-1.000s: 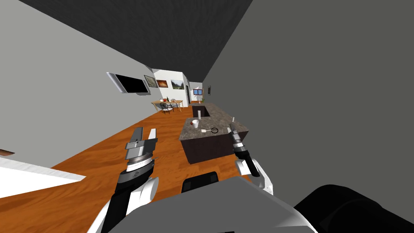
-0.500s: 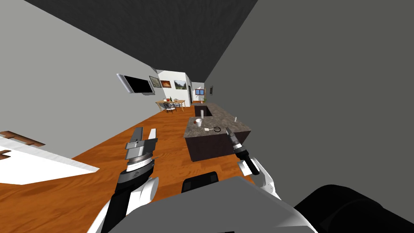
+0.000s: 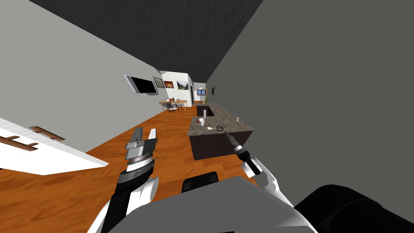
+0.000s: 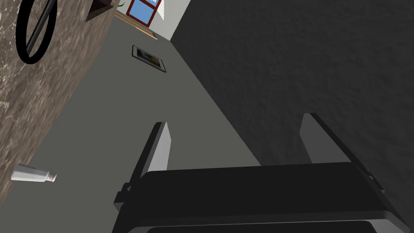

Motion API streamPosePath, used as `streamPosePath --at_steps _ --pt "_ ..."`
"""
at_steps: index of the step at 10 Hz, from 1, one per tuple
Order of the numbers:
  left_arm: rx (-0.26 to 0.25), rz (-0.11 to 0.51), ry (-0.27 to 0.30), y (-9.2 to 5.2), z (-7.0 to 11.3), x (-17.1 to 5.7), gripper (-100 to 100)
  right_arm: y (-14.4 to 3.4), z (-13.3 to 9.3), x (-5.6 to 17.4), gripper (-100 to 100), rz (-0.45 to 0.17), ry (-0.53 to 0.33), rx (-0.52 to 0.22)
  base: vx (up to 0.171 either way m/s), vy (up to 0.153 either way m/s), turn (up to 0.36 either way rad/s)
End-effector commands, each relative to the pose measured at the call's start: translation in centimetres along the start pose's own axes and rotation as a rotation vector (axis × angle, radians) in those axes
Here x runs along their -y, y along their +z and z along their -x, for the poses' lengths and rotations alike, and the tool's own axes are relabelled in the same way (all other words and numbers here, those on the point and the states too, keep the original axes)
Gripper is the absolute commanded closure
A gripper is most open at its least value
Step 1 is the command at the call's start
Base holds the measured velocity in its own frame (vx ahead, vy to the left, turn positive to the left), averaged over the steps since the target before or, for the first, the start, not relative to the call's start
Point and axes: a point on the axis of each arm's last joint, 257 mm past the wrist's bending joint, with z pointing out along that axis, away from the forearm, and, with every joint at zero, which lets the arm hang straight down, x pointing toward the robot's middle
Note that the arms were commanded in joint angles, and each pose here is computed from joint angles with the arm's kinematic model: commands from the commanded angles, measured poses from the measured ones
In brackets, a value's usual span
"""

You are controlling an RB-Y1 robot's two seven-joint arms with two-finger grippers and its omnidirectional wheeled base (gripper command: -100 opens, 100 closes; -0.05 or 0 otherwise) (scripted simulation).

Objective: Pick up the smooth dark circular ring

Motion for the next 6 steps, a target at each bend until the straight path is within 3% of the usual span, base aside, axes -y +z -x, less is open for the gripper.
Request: streamPosePath --at_steps 1,2,6 --pt "0.000 0.000 0.000 0.0 0.0 0.0 0 -0.7 -1.0 2.1 -100 -0.032 -0.079 -0.065 -0.040 0.075 0.087" --pt "0.000 0.000 0.000 0.0 0.0 0.0 0 -0.8 -1.1 2.5 -100 -0.039 -0.079 -0.067 -0.048 0.065 0.036" --pt "0.000 0.000 0.000 0.0 0.0 0.0 0 -3.3 -2.8 8.5 -100 -0.125 -0.288 -0.238 -0.047 0.101 0.081"
